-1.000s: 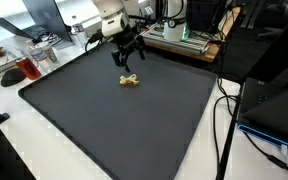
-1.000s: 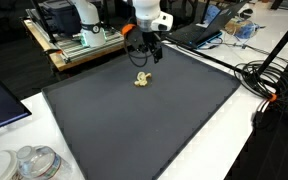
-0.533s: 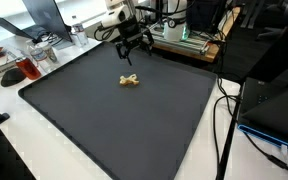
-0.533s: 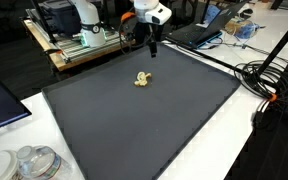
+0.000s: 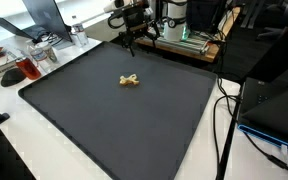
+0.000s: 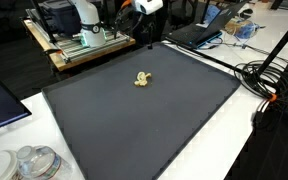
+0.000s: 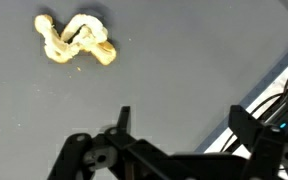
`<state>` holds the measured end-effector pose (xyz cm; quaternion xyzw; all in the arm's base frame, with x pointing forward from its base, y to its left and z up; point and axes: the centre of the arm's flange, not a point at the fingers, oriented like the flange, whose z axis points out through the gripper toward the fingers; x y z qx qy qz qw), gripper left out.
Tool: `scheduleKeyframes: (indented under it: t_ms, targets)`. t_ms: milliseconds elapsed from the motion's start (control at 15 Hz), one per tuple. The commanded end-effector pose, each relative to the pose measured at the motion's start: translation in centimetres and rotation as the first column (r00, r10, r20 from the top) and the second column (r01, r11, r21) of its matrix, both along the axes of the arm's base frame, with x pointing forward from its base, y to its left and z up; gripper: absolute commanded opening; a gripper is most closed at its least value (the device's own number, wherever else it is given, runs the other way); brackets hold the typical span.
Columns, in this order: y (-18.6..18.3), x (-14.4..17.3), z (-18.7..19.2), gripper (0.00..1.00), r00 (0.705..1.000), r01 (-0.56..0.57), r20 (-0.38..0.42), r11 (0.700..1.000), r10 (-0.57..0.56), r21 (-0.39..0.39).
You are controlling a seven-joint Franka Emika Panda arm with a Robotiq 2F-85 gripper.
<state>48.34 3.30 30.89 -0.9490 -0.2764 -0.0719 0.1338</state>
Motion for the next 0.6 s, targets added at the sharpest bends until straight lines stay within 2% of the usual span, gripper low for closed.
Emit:
scheduleKeyframes:
  t_ms: [0,267,533]
  targets:
    - [-0.1,-2.2,0.6,1.0,0.984,0.179,0.022,0.98,-0.177,-0.087]
    - [-0.6,-2.6,0.5,1.0,0.938,0.345,0.047,0.917,-0.343,-0.198]
    - [-2.0,-2.6,0.4,1.0,0.87,0.481,0.054,0.821,-0.49,-0.307]
